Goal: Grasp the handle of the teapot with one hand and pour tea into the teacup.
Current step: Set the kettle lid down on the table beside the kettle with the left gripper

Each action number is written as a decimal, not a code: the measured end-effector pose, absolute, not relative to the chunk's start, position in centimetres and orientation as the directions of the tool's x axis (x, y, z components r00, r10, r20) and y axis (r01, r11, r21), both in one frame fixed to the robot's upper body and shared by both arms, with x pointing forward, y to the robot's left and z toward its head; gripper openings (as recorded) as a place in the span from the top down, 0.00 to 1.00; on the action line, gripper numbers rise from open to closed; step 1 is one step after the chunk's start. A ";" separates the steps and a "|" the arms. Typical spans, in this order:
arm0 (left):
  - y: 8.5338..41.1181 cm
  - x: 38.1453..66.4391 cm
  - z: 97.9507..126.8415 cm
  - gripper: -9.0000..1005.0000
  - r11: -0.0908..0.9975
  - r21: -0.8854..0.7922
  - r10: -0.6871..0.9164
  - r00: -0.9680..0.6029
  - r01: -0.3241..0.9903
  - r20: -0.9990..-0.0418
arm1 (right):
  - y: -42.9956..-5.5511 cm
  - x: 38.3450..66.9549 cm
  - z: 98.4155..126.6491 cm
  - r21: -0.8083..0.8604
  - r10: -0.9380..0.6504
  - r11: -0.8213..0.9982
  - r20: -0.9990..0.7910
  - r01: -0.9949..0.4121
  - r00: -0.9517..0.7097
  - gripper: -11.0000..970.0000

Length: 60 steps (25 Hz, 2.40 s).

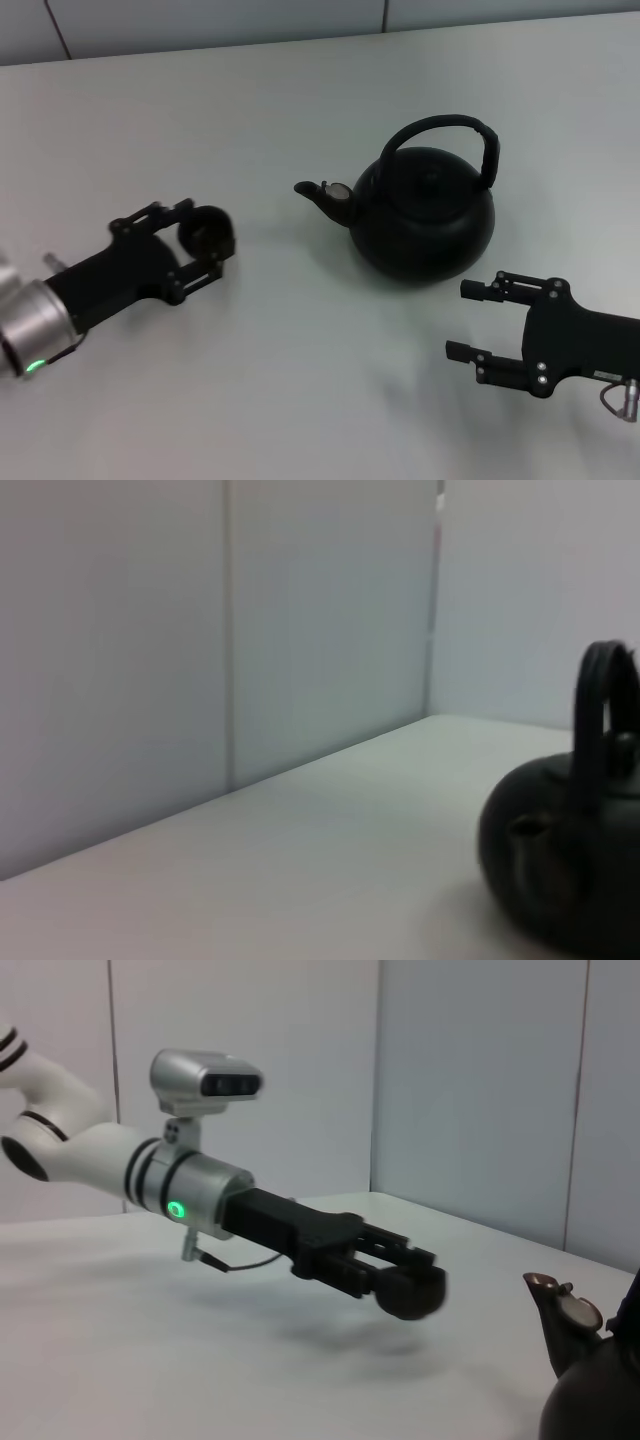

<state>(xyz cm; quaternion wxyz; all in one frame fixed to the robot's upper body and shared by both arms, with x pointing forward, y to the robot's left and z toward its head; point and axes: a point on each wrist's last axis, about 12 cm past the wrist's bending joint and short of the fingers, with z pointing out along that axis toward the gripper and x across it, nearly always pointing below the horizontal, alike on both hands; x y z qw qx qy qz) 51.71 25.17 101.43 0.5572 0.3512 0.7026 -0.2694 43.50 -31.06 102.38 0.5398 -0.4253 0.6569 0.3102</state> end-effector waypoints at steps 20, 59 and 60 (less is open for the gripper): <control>20.0 53.4 100.9 0.25 0.531 0.028 0.280 -0.144 0.847 -0.949 | -30.7 43.9 102.5 -0.052 -0.216 0.437 -0.975 -0.898 -0.048 0.31; 23.3 52.4 103.2 0.19 0.561 0.042 0.101 -0.018 0.827 -0.995 | -30.8 44.5 102.7 -0.077 -0.233 0.432 -0.972 -0.898 -0.029 0.31; 24.0 52.0 103.5 0.19 0.552 0.038 0.078 -0.006 0.833 -0.997 | -30.8 44.5 102.7 -0.077 -0.234 0.433 -0.972 -0.898 -0.029 0.31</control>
